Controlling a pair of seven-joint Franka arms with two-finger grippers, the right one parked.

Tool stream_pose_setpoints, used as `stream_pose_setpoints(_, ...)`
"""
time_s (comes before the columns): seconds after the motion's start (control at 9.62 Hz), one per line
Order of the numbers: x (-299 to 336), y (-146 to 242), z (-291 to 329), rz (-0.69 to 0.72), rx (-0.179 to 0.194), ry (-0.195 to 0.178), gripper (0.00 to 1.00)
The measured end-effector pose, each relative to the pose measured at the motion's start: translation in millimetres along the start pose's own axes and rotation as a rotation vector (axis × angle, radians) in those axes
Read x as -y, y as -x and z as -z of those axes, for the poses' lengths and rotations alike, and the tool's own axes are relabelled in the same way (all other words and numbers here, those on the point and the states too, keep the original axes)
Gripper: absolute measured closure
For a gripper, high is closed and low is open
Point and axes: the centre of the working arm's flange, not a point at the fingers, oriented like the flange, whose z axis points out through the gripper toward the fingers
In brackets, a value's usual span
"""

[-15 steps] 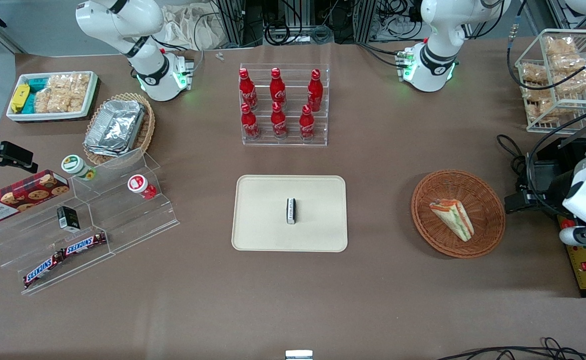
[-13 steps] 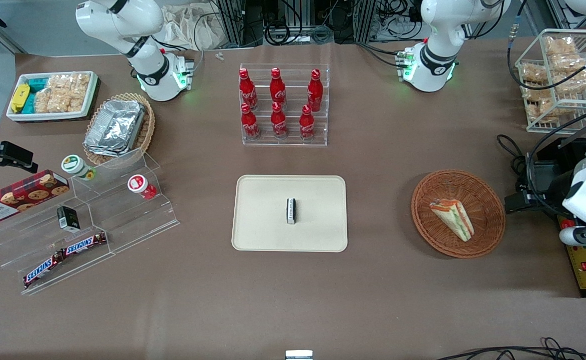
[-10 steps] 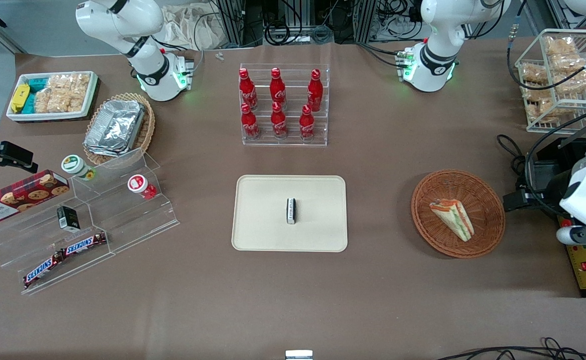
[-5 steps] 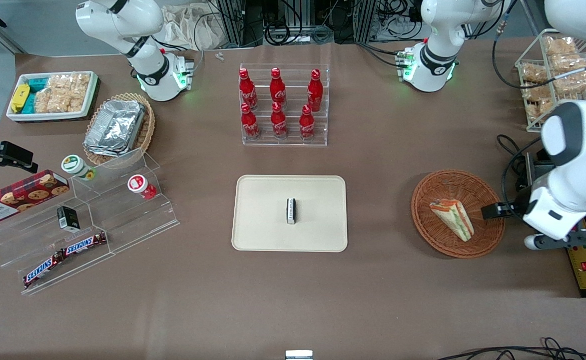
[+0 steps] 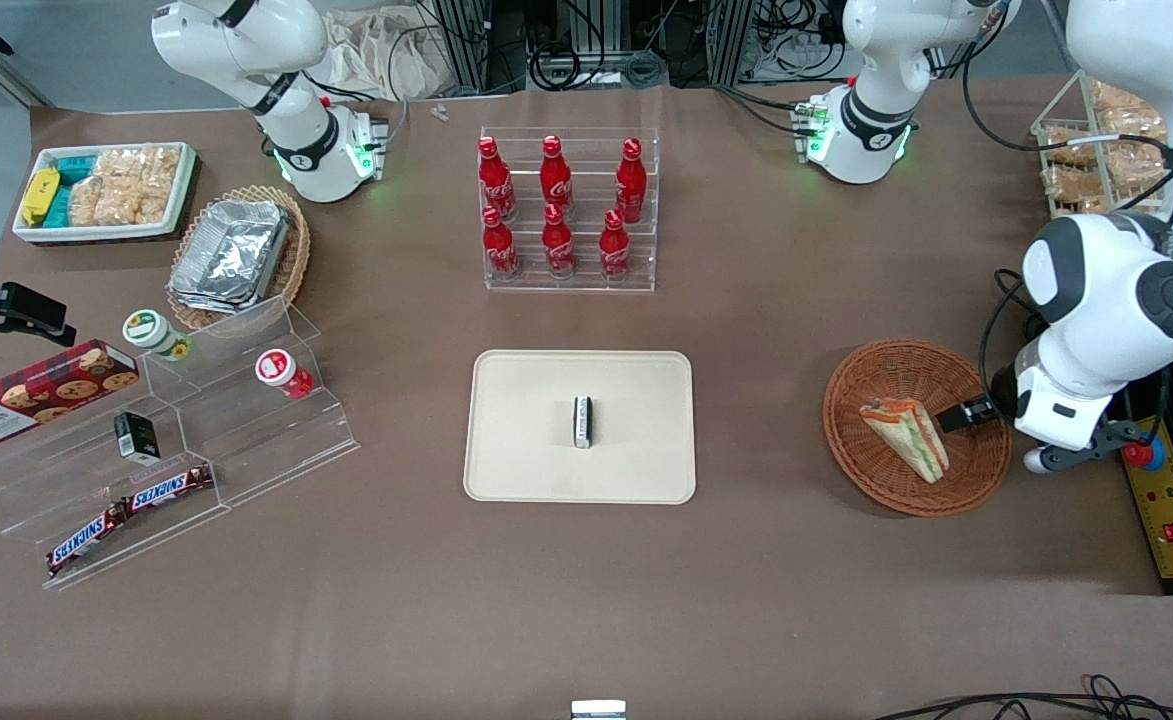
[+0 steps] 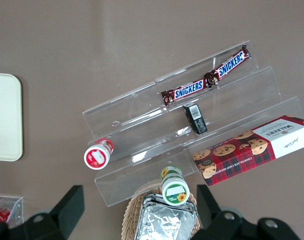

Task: Place sandwich from basket to tray
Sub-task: 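Lower the open left gripper over the wrapped sandwich in the basket, then close the left gripper on the sandwich's wrapped edge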

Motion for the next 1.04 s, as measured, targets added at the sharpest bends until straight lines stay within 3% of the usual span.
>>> stream_pose_setpoints(0.42,1.2,7.5,-66.4,0.211,0.054,-0.012,0.00)
stream_pose_setpoints(1.04,-11.2,5.3,-75.9,0.315,0.035,0.012,0.00)
